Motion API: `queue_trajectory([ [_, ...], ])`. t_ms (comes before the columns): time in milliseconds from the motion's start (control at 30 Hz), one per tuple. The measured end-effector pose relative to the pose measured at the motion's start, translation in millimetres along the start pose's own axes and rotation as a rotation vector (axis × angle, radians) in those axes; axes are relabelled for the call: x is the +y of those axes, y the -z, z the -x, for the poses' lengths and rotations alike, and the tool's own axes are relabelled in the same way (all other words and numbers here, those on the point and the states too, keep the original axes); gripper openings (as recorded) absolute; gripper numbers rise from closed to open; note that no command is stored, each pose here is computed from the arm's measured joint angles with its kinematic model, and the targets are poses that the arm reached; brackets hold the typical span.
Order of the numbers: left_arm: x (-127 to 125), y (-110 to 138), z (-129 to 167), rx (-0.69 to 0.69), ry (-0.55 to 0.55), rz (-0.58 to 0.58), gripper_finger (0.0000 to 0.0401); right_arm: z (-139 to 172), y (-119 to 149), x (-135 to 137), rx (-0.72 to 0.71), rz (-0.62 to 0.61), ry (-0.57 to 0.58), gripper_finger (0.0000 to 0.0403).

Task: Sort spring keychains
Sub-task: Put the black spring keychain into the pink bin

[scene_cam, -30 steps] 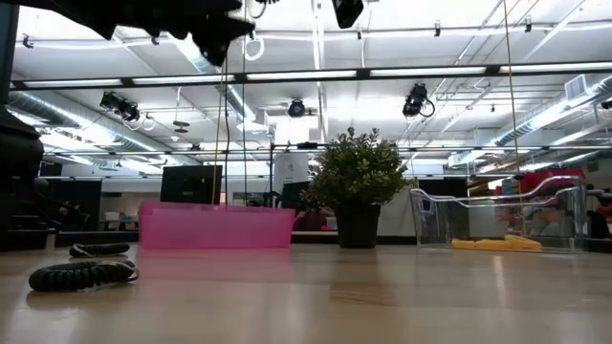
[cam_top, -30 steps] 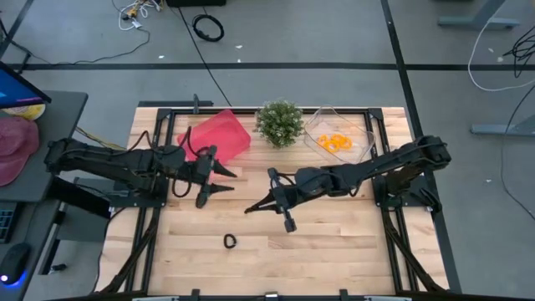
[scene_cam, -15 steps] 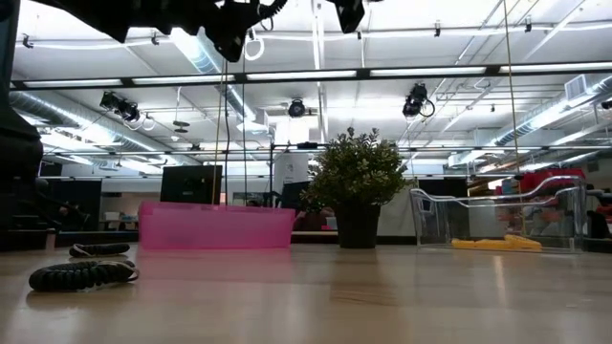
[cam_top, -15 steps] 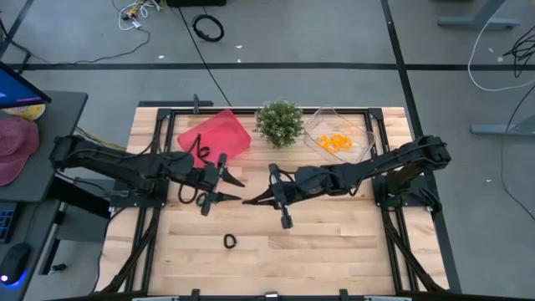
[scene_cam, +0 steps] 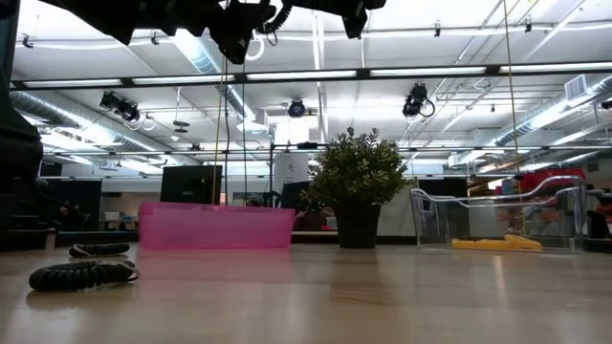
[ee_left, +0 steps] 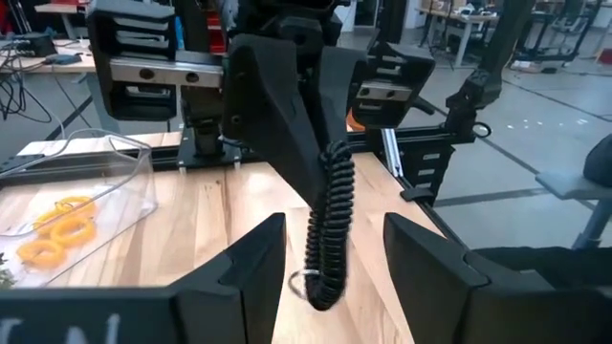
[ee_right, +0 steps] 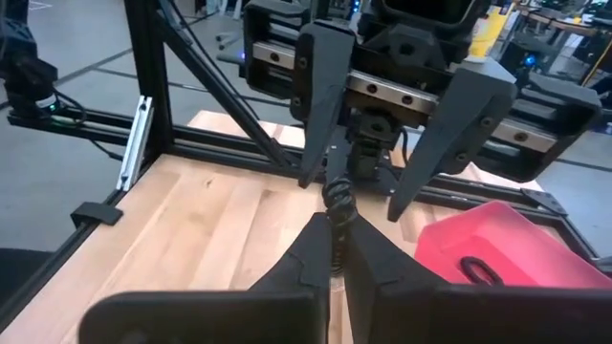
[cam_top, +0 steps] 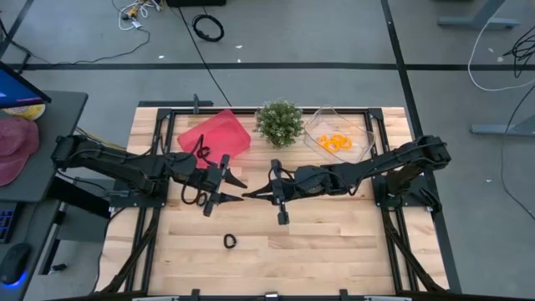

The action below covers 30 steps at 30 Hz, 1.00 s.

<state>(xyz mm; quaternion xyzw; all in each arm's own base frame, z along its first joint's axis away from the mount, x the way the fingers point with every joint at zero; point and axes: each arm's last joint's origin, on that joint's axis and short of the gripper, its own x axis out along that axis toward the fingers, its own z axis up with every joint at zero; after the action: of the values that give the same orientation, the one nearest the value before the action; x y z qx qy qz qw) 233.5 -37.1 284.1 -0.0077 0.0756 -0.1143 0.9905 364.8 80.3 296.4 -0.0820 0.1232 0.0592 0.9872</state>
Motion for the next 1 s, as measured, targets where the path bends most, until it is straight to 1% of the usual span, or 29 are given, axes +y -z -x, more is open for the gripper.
queue_trajectory([
  [233, 0.1, 0.9, -0.8, 0.006, 0.001, 0.015, 0.0181, -0.1, -1.6, -0.5, -0.015, 0.019, 0.022, 0.0008],
  [367, 0.5, 4.8, -5.1, 0.026, 0.000, 0.021, 0.0181, -0.1, 2.7, 0.0, -0.099, 0.028, 0.035, 0.0008],
  [500, 1.1, 6.3, -11.1, 0.012, 0.000, -0.004, 0.0181, 0.8, 8.5, 0.2, -0.169, 0.031, 0.047, 0.0009],
  [600, 1.3, 3.6, -12.2, -0.022, -0.003, -0.008, 0.0181, 0.2, 12.6, -2.4, -0.154, 0.022, 0.051, 0.0009],
  [700, 2.4, 2.1, -12.0, -0.037, -0.044, -0.009, 0.0175, 0.3, 11.9, -2.8, -0.161, 0.021, 0.054, 0.0009],
  [800, 2.9, 2.4, -12.0, -0.034, -0.060, -0.015, 0.0150, 0.2, 12.2, -2.6, -0.158, 0.021, 0.053, 0.0009],
  [867, 2.9, 2.4, -12.0, -0.033, -0.061, -0.026, 0.0121, 0.3, 12.1, -2.3, -0.159, 0.021, 0.052, 0.0009],
  [1000, 5.1, 2.4, -11.8, -0.032, -0.066, -0.033, 0.0036, 0.3, 12.1, -2.3, -0.159, 0.021, 0.051, 0.0009],
])
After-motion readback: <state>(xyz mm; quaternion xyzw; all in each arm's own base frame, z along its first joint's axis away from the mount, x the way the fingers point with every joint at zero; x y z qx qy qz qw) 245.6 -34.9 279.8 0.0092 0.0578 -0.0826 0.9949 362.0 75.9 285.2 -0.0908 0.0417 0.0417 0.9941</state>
